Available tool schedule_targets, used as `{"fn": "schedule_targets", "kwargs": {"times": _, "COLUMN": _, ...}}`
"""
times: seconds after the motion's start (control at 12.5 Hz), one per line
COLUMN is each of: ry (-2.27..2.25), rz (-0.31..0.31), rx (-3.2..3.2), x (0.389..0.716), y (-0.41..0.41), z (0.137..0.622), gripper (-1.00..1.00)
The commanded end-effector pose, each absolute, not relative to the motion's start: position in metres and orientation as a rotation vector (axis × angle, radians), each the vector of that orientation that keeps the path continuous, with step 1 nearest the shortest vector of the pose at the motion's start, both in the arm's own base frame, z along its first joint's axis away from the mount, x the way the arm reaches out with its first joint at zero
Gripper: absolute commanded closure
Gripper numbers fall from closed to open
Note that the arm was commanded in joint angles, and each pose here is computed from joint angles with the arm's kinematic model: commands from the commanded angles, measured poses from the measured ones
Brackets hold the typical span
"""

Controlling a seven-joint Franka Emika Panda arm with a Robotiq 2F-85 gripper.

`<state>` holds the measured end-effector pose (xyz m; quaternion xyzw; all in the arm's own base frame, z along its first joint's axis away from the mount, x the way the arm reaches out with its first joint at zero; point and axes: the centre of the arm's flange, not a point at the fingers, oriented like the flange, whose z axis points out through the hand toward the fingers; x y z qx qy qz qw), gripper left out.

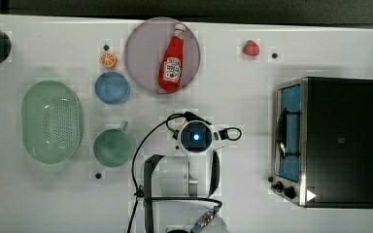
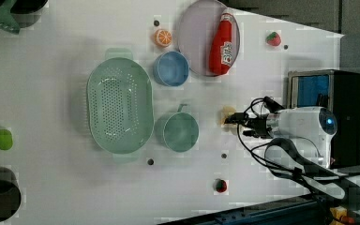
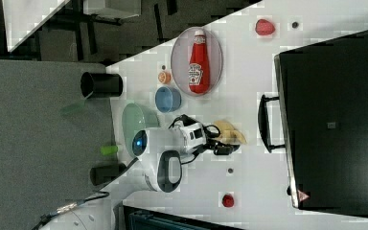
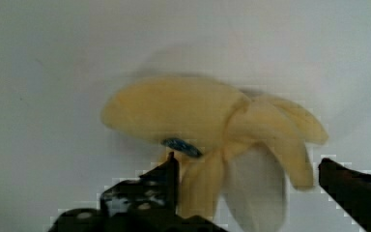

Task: Pick Banana and place it in mug.

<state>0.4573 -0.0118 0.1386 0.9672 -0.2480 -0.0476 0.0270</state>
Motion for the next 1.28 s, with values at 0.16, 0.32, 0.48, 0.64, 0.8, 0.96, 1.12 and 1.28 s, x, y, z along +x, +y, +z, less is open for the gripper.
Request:
{"fn": "schedule_targets", "kwargs": {"times": 0.16, "ry": -0.687, "rz": -0.059, "rx": 3.03, "x": 0.472, "y": -0.004, "z": 0.145, "gripper": -0.49}}
{"fn": "schedule_targets", "kwargs": {"times": 0.32, "ry": -0.684, "rz": -0.049, "rx": 3.034, "x": 0.474, "y": -0.003, "z": 0.147, "gripper": -0.1}}
{"fn": "schedule_targets", "kwargs": {"times": 0.48, "ry": -0.686, "rz": -0.055, "rx": 3.032, "x": 0.472, "y": -0.004, "z": 0.146, "gripper": 0.34}}
{"fn": "schedule_targets", "kwargs": {"times": 0.64, "ry": -0.69, "rz": -0.053, "rx": 3.031, "x": 0.473, "y": -0.005, "z": 0.147, "gripper": 0.34}}
{"fn": "schedule_targets", "kwargs": {"times": 0.8, "ry": -0.698, "rz": -0.013, "rx": 3.036, "x": 0.478, "y": -0.007, "z": 0.159, "gripper": 0.34}}
{"fn": "schedule_targets", "kwargs": {"times": 0.96, "ry": -0.715, "rz": 0.067, "rx": 3.044, "x": 0.488, "y": -0.011, "z": 0.196, "gripper": 0.34}}
{"fn": "schedule_targets", "kwargs": {"times": 1.12, "ry": -0.74, "rz": 0.07, "rx": 3.038, "x": 0.491, "y": -0.018, "z": 0.25, "gripper": 0.34}}
{"fn": "schedule_targets", "kwargs": {"times": 1.28, "ry": -0.758, "rz": 0.02, "rx": 3.03, "x": 0.489, "y": -0.022, "z": 0.313, "gripper": 0.34}}
